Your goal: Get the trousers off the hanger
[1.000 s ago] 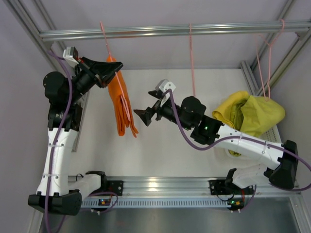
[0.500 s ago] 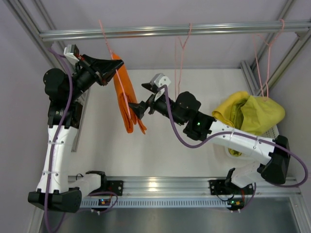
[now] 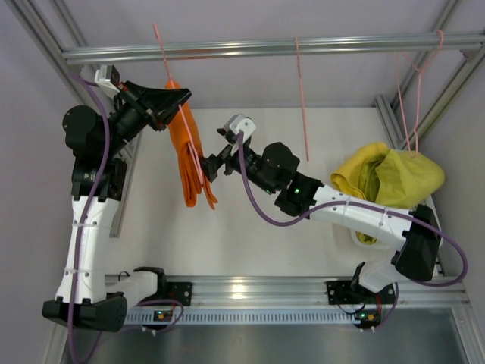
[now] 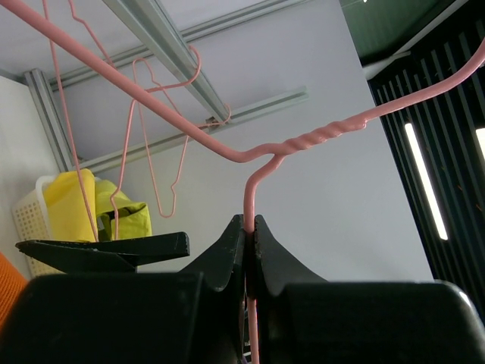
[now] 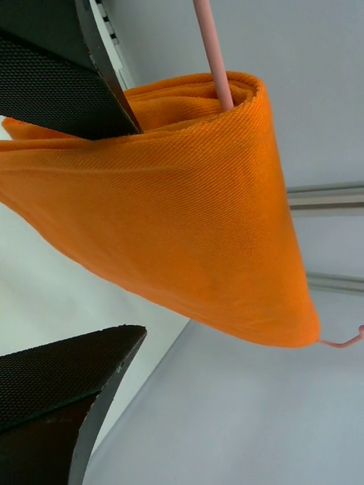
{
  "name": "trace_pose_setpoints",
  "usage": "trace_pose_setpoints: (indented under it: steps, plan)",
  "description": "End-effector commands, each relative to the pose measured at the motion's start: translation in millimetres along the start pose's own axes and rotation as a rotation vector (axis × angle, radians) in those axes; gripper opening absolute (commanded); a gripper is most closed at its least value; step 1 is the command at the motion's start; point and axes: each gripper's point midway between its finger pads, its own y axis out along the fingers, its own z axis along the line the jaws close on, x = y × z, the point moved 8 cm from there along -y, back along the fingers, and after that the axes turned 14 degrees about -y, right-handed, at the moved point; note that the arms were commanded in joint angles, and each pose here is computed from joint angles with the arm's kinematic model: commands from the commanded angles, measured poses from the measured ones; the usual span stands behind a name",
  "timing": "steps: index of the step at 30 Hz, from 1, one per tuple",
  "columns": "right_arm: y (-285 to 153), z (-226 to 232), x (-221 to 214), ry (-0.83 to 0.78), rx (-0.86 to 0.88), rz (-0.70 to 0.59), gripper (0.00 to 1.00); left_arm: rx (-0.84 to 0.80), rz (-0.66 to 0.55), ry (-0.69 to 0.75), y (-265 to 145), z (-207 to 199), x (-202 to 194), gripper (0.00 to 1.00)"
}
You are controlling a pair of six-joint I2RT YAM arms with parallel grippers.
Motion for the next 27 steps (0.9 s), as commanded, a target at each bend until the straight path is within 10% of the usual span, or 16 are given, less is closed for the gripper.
trace_pose_setpoints:
  steps: [1, 27]
  plan:
    - [5.2, -1.6, 38.9, 0.028, 0.004, -0.16, 0.96, -0.217, 0.033, 0.159, -14.7, -53.4, -23.3, 0.0]
    - [-8.8, 22.2, 46.2, -0.004, 0.086, -0.183, 0.99, -0.214, 0.043, 0.136, -5.8, -41.0, -17.7, 0.0]
